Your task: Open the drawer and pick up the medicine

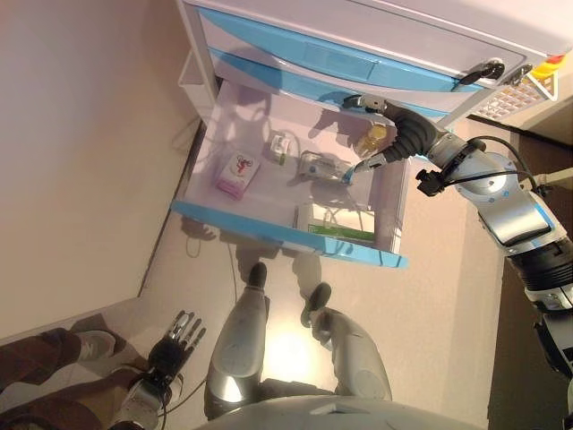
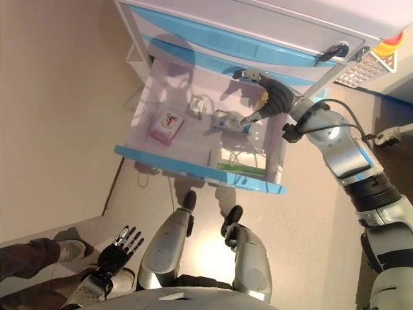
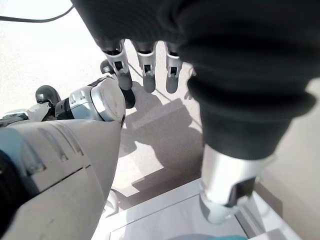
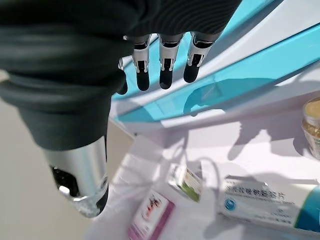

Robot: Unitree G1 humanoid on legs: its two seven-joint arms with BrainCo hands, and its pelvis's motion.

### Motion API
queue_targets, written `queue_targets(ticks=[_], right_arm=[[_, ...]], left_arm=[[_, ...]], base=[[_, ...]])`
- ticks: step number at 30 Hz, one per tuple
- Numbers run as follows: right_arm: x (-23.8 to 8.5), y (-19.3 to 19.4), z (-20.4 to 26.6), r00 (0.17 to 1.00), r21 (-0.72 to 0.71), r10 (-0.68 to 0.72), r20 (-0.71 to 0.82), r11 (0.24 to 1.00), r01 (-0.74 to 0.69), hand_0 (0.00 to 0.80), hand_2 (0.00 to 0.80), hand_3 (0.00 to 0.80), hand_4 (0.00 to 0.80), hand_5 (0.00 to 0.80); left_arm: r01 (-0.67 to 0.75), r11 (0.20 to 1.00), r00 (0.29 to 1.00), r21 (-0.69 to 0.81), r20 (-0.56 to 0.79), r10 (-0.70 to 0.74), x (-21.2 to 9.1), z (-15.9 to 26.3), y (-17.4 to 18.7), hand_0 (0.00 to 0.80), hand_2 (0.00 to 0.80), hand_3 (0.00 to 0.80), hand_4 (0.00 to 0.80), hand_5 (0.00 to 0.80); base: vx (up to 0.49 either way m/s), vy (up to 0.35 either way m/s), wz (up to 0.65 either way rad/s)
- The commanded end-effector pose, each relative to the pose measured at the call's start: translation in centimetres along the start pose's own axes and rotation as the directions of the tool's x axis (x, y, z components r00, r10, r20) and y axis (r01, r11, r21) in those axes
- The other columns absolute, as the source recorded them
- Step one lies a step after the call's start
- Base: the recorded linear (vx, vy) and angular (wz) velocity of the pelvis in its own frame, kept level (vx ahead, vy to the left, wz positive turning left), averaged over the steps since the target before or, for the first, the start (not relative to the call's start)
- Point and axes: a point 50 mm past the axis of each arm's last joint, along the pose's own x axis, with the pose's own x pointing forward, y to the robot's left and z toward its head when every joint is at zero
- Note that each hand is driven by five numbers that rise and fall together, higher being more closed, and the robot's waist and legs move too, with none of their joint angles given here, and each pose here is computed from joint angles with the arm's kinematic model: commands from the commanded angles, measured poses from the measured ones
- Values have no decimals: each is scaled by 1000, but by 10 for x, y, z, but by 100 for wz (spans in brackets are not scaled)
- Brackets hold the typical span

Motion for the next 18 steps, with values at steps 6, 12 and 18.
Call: queue_targets(ticks=[6, 12, 18], right_arm=[[22, -8, 19, 999, -153, -5, 39, 988, 11, 0, 0, 0, 0, 0], [30, -8, 14, 999, -179, -34, 3, 983, 34, 0, 0, 0, 0, 0], [39, -9, 11, 997, -228, -70, -12, 971, 65, 0, 0, 0, 0, 0]], left_arm=[[16, 998, 998, 61, -53, -13, -5, -2, 1, 0, 0, 0, 0, 0], [25, 998, 998, 52, -59, -22, -4, -5, -2, 0, 0, 0, 0, 0], [44, 998, 996, 55, -74, -40, -3, -8, -5, 0, 0, 0, 0, 0]], base=[[21, 37, 9], [6, 36, 2], [14, 33, 9]])
